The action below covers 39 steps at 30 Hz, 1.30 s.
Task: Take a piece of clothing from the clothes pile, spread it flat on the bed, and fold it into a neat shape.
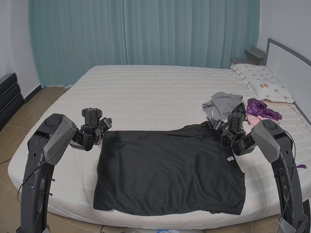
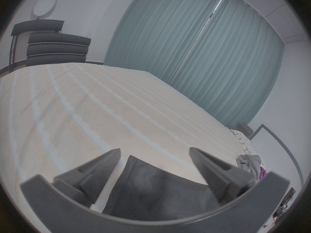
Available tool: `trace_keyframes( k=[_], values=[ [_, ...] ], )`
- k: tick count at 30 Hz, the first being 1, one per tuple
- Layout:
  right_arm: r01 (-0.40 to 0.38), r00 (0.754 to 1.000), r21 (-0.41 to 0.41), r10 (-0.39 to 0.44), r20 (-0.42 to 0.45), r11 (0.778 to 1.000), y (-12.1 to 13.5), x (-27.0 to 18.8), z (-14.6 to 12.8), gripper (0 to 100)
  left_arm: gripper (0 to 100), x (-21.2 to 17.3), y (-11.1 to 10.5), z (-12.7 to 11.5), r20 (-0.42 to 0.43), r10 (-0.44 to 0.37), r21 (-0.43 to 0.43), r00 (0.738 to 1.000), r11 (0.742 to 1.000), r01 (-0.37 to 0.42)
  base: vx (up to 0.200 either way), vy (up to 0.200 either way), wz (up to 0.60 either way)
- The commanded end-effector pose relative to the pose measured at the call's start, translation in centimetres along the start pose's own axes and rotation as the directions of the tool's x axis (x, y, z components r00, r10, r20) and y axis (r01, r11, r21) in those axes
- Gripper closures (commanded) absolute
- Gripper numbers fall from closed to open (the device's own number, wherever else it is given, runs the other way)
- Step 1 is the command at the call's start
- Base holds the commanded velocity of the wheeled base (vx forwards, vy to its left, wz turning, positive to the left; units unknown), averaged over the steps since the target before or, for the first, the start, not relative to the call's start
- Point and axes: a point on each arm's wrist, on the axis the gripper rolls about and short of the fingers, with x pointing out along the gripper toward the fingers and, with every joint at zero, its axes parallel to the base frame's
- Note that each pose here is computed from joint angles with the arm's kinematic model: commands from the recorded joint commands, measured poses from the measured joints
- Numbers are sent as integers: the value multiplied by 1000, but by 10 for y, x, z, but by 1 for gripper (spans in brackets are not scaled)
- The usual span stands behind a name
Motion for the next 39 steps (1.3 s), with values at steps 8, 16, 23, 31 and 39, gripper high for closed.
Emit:
trace_keyframes(
  k=[8,16,23,31,39],
  values=[
    [-37,995,168,51,-82,985,2,-64,54,0,0,-44,0,19,-47,11,0,999,1000,-11,0,0,0],
    [-7,979,258,60,-197,966,1,-145,57,0,0,-123,8,25,-165,-60,-118,985,992,40,0,0,0],
    [31,950,337,77,-303,941,-12,-226,36,0,0,-189,35,-1,-246,-42,-118,968,993,13,0,0,0],
    [-2,942,398,135,-307,918,-20,-287,7,0,0,-235,38,-29,-314,-57,-149,948,989,10,0,0,0],
    [25,928,416,133,-348,909,-23,-305,-5,0,0,-253,42,-44,-367,-33,-213,930,976,-50,-75,0,0]
  ],
)
